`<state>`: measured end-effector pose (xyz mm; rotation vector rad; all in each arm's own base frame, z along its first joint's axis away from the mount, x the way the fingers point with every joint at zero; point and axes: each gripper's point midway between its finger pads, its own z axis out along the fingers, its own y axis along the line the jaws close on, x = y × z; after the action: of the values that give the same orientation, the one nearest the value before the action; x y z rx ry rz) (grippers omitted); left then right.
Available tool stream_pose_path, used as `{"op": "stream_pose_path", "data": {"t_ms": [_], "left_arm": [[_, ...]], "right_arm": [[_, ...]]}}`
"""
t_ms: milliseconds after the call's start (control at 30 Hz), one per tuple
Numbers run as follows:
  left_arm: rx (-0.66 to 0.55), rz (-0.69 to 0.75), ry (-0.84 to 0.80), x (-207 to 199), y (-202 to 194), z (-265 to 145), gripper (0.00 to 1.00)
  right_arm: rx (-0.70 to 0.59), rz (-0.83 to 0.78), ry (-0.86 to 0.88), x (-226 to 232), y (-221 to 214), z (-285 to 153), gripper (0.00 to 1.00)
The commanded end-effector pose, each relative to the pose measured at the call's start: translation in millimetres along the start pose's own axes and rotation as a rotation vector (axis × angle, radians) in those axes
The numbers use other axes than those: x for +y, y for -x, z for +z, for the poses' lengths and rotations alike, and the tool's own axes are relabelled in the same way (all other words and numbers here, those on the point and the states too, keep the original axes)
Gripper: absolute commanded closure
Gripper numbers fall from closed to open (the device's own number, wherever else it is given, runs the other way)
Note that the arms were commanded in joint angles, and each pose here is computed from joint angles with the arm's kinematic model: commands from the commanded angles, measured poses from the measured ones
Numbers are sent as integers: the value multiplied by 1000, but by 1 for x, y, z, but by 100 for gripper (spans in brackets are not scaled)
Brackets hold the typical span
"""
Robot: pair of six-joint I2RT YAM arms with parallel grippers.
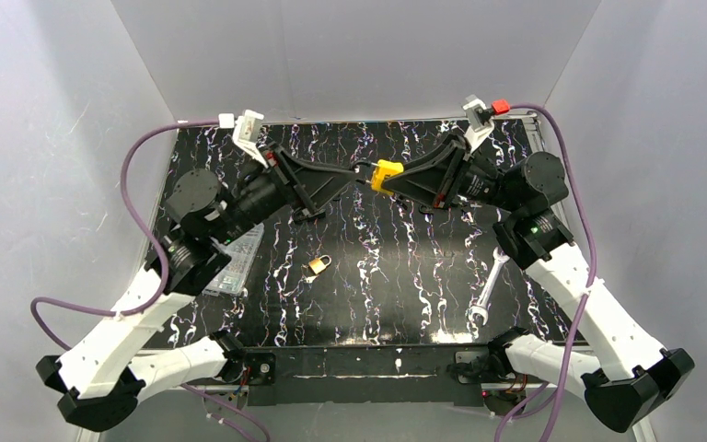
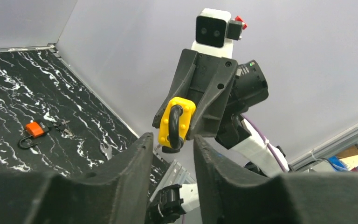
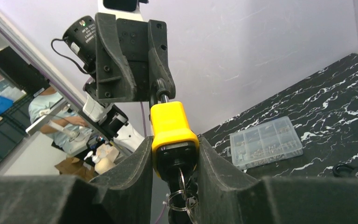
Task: Lock with the key
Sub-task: Lock the lock.
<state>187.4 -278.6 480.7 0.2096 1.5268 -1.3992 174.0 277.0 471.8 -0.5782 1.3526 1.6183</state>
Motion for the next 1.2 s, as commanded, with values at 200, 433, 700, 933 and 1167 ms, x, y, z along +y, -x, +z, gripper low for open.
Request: {"op": "stream_pose_path", "data": {"t_ms": [200, 433, 700, 933, 1167], "left_arm": [[169, 261, -49, -14, -14, -41, 60], [358, 209, -169, -27, -38, -35, 62], [369, 90, -211, -20, -30, -33, 65], [390, 24, -257, -20, -28, -31, 68], [423, 28, -264, -17, -33, -30, 69]], "right_arm": [[122, -107, 183, 55, -3, -13, 99], [154, -127, 153, 53, -10, -19, 99], [148, -155, 107, 50, -11, -24, 99], [143, -159, 72, 43, -12, -24, 99], [139, -152, 56, 40, -10, -23, 99]]}}
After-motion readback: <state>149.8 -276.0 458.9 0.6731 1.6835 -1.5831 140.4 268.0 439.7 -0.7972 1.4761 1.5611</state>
